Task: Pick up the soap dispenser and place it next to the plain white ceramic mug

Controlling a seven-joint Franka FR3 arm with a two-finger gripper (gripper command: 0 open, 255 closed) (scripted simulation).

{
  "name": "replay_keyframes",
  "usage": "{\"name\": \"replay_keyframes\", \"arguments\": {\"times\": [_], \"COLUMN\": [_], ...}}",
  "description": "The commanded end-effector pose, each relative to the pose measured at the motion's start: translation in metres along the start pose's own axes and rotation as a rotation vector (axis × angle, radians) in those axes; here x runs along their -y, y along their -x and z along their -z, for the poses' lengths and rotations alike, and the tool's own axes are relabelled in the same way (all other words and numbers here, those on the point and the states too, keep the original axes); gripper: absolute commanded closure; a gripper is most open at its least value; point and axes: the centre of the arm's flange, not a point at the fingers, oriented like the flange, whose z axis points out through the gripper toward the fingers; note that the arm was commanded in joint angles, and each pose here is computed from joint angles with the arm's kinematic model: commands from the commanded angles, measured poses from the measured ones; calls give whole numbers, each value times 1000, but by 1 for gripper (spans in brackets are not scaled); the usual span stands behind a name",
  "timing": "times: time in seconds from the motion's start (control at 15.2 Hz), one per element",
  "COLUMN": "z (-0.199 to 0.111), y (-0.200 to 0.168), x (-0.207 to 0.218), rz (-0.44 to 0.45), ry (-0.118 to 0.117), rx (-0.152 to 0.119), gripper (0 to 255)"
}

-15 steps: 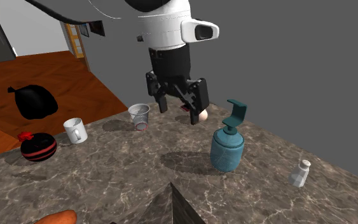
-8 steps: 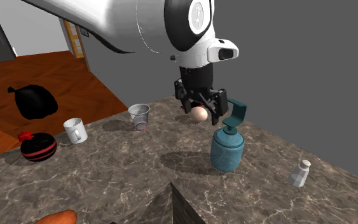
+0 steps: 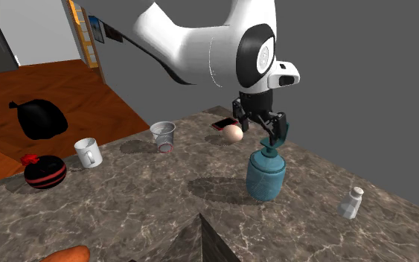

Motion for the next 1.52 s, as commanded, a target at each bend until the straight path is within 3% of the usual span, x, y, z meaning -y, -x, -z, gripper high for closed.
{"name": "replay_keyframes", "arguments": {"times": [0.0, 0.53, 1.06, 1.12, 1.45], "z": [-14, -58, -57, -57, -57], "y": [-18, -23, -23, -23, -23], "x": [-3, -4, -4, -4, -4], "rz": [-26, -31, -31, -31, -31], "ry": [-2, -3, -3, -3, -3], "rx": [-24, -28, -28, -28, -28], "gripper": [0, 0, 0, 255, 255]}}
